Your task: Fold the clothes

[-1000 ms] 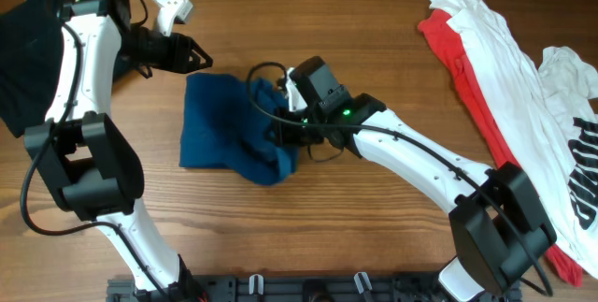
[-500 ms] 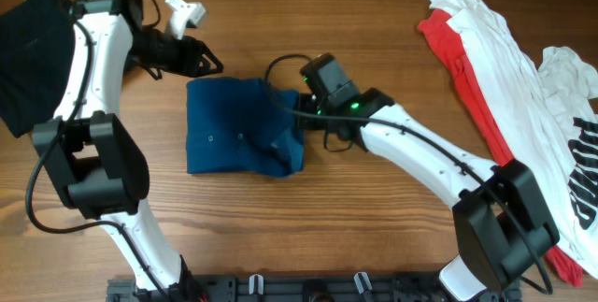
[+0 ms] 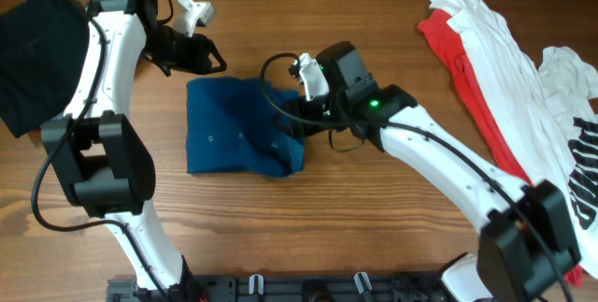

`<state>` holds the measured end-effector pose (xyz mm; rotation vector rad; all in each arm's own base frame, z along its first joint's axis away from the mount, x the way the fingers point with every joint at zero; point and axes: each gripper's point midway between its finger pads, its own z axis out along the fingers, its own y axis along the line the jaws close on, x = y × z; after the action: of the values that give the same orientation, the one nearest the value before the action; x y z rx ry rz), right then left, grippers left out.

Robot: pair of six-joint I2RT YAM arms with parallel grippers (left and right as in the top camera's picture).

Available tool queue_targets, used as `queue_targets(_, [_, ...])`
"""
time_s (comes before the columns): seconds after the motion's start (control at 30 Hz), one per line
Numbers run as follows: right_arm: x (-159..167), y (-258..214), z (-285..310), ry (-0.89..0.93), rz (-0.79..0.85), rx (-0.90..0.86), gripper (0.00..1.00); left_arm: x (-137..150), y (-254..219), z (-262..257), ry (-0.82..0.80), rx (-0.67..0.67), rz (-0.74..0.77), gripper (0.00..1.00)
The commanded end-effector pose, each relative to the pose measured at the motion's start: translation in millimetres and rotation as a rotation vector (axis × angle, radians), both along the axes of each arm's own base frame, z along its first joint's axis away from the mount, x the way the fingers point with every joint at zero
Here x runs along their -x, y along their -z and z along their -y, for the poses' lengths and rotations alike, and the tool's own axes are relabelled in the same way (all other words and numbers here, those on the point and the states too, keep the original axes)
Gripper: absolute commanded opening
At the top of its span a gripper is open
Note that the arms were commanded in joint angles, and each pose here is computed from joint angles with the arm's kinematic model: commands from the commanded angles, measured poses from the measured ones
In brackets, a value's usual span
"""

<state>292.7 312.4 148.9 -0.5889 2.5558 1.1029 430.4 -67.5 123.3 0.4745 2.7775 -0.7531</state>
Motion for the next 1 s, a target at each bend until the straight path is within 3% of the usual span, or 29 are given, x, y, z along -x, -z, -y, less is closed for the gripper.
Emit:
queue_targets(0.0, [38,1,-13,-0.134,-0.116,-0.058,0.26,-10,27,-6,-0.092,-0.021,-0.072,0.39])
queue_targets(0.2, [72,44,-27,-0.208,-0.241,0.025,0.26,-11,65,-13,-0.136,-0.057,-0.161,0.39])
queue_targets(0.33, [70,85,-27,-0.184,-0.283,0.115,0.25,-6,82,-12,-0.137,-0.057,-0.215,0.38])
queue_targets(0.57, [26,159,64,0.259,-0.404,0.507,0.18,7,91,-12,-0.135,-0.058,-0.285,0.36])
queue_targets(0.7, [4,156,96,0.362,-0.428,0.513,0.20,15,91,-11,-0.134,-0.058,-0.321,0.34])
queue_targets(0.97, [-9,151,94,0.313,-0.386,0.445,0.24,46,86,-4,-0.158,-0.064,-0.481,0.22])
